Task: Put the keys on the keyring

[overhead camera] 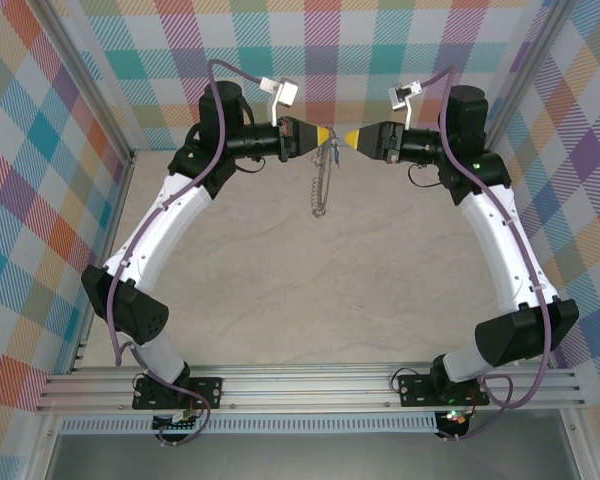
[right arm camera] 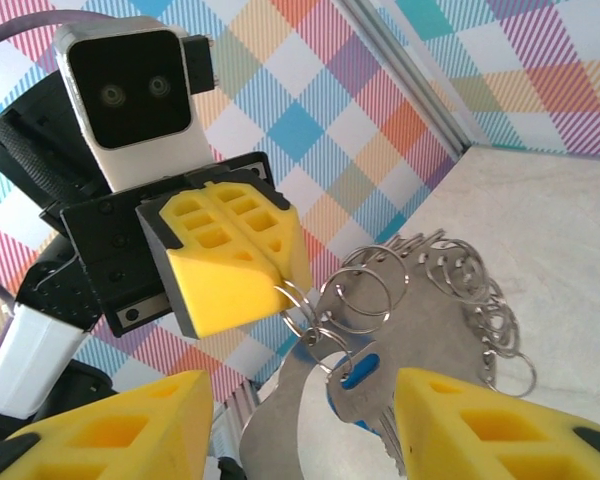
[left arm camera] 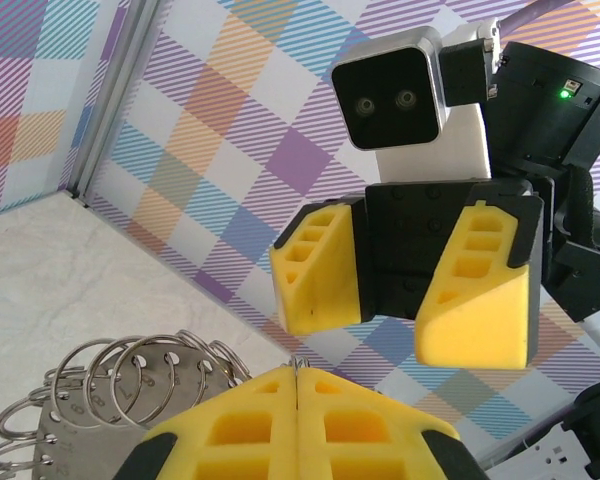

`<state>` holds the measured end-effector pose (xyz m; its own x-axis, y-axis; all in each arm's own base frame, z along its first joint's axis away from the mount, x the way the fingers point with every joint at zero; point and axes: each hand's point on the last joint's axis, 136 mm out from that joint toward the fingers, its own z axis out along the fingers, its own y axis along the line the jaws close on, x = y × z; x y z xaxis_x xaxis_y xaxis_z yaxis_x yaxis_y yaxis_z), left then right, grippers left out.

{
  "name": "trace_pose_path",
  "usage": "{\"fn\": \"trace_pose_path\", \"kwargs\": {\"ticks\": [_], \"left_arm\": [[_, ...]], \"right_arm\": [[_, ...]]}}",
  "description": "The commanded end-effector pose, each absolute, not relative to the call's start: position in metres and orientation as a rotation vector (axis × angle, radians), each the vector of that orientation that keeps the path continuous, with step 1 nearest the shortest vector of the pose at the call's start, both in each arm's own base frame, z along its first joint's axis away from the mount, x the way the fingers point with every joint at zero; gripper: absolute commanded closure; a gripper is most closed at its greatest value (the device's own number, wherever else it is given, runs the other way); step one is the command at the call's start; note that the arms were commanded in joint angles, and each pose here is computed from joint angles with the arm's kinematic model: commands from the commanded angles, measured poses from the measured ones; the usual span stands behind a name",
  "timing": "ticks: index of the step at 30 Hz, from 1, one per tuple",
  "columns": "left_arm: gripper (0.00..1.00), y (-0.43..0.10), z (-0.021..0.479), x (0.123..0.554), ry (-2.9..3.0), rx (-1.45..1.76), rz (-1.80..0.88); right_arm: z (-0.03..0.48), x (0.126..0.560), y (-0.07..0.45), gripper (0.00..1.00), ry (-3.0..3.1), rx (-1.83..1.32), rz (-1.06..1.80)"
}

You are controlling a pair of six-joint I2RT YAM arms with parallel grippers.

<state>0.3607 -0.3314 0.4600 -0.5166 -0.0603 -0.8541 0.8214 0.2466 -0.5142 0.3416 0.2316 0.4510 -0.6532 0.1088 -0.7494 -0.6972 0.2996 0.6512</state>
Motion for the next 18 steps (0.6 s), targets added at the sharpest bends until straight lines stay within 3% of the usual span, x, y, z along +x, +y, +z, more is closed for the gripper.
{"fn": "trace_pose_path", "kwargs": {"ticks": [1,10,18], "left_arm": [[1.0,-0.325,0.507,0.335,1.562,0.759,-1.389],[1.0,-0.324,0.516,0.333,1.536,0.766,-1.393],[1.0,-0.322,0.523,0.331,1.519,0.766,-1.388]], "right_arm": [[0.458,0.333,0.24,0.49,1.819,-0.591,1.482],[0.44,0.338,0.248,0.5,1.863,-0.571,1.476],[0.427,0.344,0.25,0.6,1.887,-0.543,1.483]]}}
